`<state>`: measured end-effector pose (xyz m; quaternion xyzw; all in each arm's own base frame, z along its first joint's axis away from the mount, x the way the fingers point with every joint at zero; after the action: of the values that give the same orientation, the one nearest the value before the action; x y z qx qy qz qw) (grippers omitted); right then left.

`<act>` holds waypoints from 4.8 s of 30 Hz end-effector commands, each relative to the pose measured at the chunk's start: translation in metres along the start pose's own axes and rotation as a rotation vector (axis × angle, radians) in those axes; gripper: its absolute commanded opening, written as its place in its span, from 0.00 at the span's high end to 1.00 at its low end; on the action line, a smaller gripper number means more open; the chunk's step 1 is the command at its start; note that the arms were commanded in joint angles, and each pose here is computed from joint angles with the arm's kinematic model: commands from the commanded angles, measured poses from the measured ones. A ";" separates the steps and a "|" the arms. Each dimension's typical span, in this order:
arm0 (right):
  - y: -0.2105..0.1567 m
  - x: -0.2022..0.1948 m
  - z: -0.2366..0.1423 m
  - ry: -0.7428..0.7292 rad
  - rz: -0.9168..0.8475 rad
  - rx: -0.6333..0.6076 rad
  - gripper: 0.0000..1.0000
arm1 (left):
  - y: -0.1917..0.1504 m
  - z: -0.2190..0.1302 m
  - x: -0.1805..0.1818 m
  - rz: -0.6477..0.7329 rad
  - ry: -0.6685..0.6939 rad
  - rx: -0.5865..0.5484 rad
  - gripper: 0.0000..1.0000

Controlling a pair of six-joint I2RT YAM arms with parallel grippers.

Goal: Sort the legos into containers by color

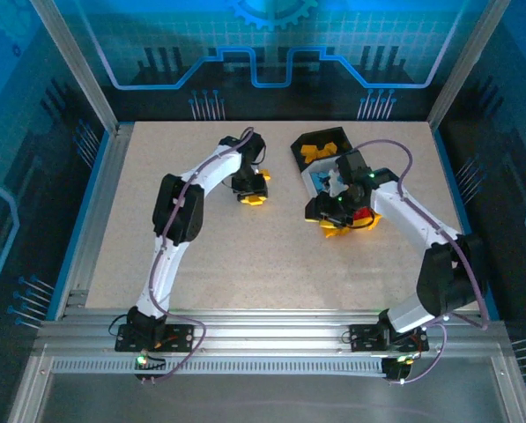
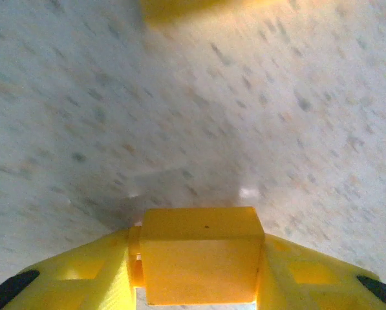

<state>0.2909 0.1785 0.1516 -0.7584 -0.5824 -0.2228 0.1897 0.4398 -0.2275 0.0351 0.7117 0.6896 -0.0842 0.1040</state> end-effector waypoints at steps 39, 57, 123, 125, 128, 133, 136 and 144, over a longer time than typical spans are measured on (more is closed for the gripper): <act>-0.024 -0.074 -0.055 0.068 0.242 -0.184 0.49 | 0.184 -0.032 -0.197 -0.637 -1.150 -0.295 0.38; -0.010 -0.056 -0.053 0.095 0.197 -0.187 0.49 | 0.158 -0.093 -0.197 -0.429 -1.142 -0.286 0.14; 0.008 0.106 0.061 -0.050 -0.270 0.076 0.41 | -0.145 -0.147 0.052 -0.199 -0.349 -0.297 0.01; 0.013 0.102 0.070 -0.082 -0.388 0.068 0.34 | -0.140 -0.145 0.051 -0.209 -0.354 -0.283 0.01; 0.027 0.102 0.087 -0.162 -0.617 0.093 0.17 | -0.133 -0.147 0.046 -0.217 -0.384 -0.273 0.01; 0.051 0.101 0.113 -0.337 -1.040 0.028 0.10 | -0.138 -0.159 0.052 -0.229 -0.367 -0.288 0.01; 0.067 0.103 0.122 -0.355 -1.141 -0.022 0.09 | -0.152 -0.165 0.066 -0.249 -0.293 -0.289 0.01; 0.078 0.093 0.162 -0.347 -1.341 0.065 0.09 | -0.183 -0.170 0.084 -0.276 -0.232 -0.266 0.01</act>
<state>0.3967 0.3195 0.0884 -0.3103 -0.9341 -0.1680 -0.0552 0.2721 -0.1082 0.1733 0.5721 0.7626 -0.0942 0.2868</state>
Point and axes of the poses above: each hand's point on the last joint's axis, 136 mm out from that joint toward the fingers, its own z axis out along the fingers, its own x axis along the line the jaws close on, y = z × x, the point moved 1 cm from there along -z, back along the fingers, and after that the axes turned 10 degrees about z, right-handed, at the moved point
